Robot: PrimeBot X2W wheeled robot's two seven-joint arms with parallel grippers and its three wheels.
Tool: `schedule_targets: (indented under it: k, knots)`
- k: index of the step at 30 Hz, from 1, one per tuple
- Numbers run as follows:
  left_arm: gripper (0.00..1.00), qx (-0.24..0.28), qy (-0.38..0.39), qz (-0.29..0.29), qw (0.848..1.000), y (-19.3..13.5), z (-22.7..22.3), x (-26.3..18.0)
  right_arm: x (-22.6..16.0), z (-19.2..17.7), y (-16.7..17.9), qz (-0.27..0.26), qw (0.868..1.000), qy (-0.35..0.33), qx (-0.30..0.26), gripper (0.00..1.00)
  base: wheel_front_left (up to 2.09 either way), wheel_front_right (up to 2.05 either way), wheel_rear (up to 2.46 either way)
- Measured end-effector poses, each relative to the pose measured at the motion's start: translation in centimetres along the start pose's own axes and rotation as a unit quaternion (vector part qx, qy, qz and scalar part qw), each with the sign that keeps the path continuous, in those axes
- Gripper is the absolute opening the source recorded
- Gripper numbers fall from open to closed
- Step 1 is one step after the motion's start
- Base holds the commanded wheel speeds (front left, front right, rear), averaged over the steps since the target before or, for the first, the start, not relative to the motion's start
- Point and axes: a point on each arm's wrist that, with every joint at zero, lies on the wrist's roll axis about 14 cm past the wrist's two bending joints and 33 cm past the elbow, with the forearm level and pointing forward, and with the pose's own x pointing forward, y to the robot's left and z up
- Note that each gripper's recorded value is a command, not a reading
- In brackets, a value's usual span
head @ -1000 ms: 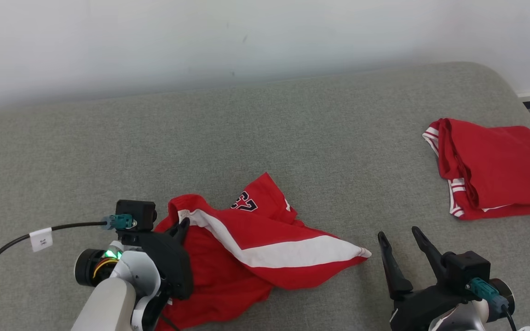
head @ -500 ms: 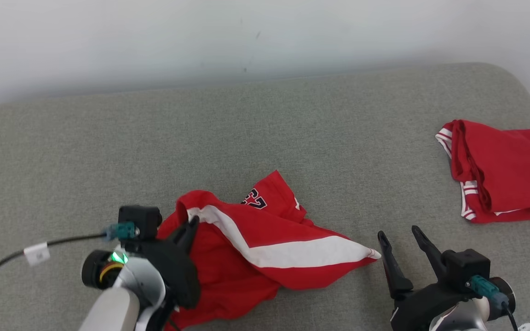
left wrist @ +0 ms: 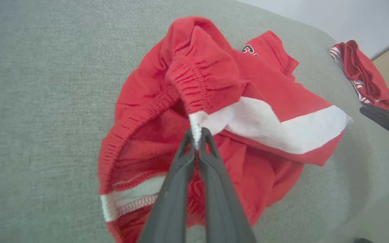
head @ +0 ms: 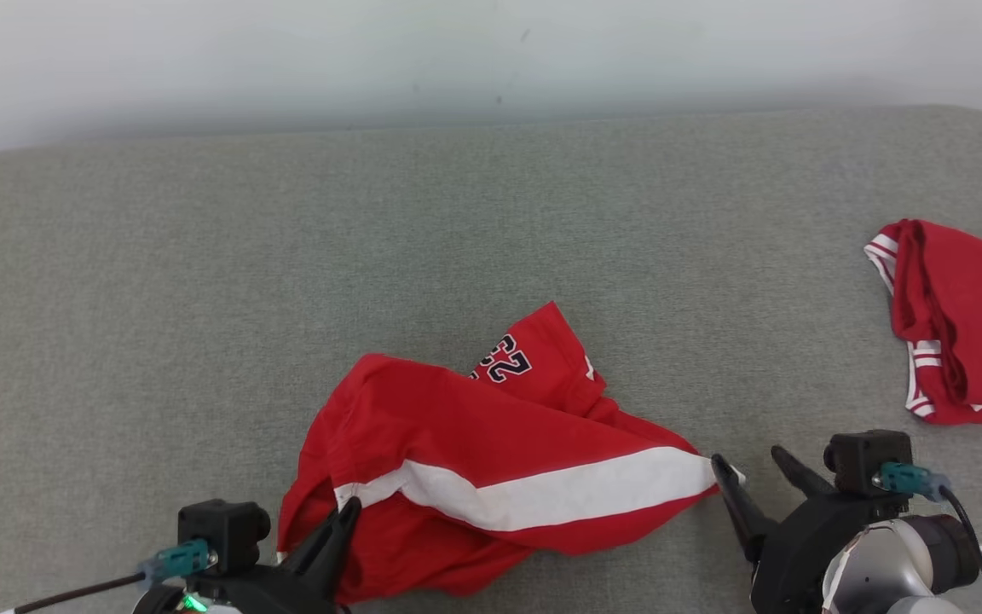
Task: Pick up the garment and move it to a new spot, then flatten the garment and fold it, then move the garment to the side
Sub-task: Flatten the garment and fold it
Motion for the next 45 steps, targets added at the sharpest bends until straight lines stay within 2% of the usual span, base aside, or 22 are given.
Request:
schedule_targets:
  k: [13, 22, 23, 24, 25, 26, 27, 28, 29, 39, 45]
  knots:
    - [0.0, -0.018, 0.026, 0.028, 0.999, 1.3, -1.7, -0.9, -0.2, -2.7, 0.5, 0.003, 0.994, 0.113, 0.009, 1.0, 0.0, 0.0, 0.0]
    - [0.0, -0.021, 0.033, 0.035, 0.999, 1.7, -2.0, -0.9, 1.0, -2.2, 0.8, 0.01, 0.993, 0.117, 0.0, 1.0, 0.0, 0.0, 0.0]
    - [0.0, -0.02, 0.035, 0.035, 0.999, 1.7, -2.1, -0.9, 1.1, -2.4, 0.9, 0.011, 0.993, 0.121, -0.001, 0.98, 0.0, 0.0, 0.0]
    - [0.0, -0.021, 0.036, 0.035, 0.999, 1.8, -2.1, -0.9, 1.1, -2.5, 1.0, 0.013, 0.992, 0.125, -0.002, 0.89, 0.0, 0.0, 0.0]
    - [0.0, -0.021, 0.035, 0.036, 0.999, 1.8, -2.1, -1.0, 1.2, -2.5, 1.0, 0.013, 0.992, 0.126, -0.002, 0.72, 0.0, 0.0, 0.0]
    - [0.0, -0.021, 0.035, 0.036, 0.999, 1.8, -2.1, -1.0, 1.2, -2.5, 1.1, 0.014, 0.992, 0.127, -0.003, 0.66, 0.0, 0.0, 0.0]
    - [0.0, -0.021, 0.035, 0.036, 0.999, 1.8, -2.1, -1.0, 1.2, -2.5, 1.2, 0.016, 0.992, 0.125, -0.006, 0.31, 0.0, 0.0, 0.0]
    - [0.0, -0.022, 0.034, 0.036, 0.999, 1.8, -2.1, -1.0, 1.3, -2.3, 1.1, 0.016, 0.993, 0.12, -0.007, 0.11, 0.0, 0.0, 0.0]
    - [0.0, -0.022, 0.033, 0.036, 0.999, 1.8, -2.1, -1.1, 1.3, -2.2, 1.2, 0.016, 0.993, 0.117, -0.008, 0.0, 0.0, 0.0, 0.0]
    - [0.0, -0.019, -0.037, 0.034, 0.999, 1.6, 0.8, -1.2, 1.0, 1.2, 0.5, 0.003, 0.999, 0.035, -0.014, 0.0, 0.0, 0.0, 0.0]
    - [0.0, -0.034, -0.123, 0.015, 0.992, 0.6, 4.8, -1.5, 0.4, 5.3, 0.1, -0.004, 0.998, -0.059, -0.012, 0.0, 0.0, 0.0, 0.0]
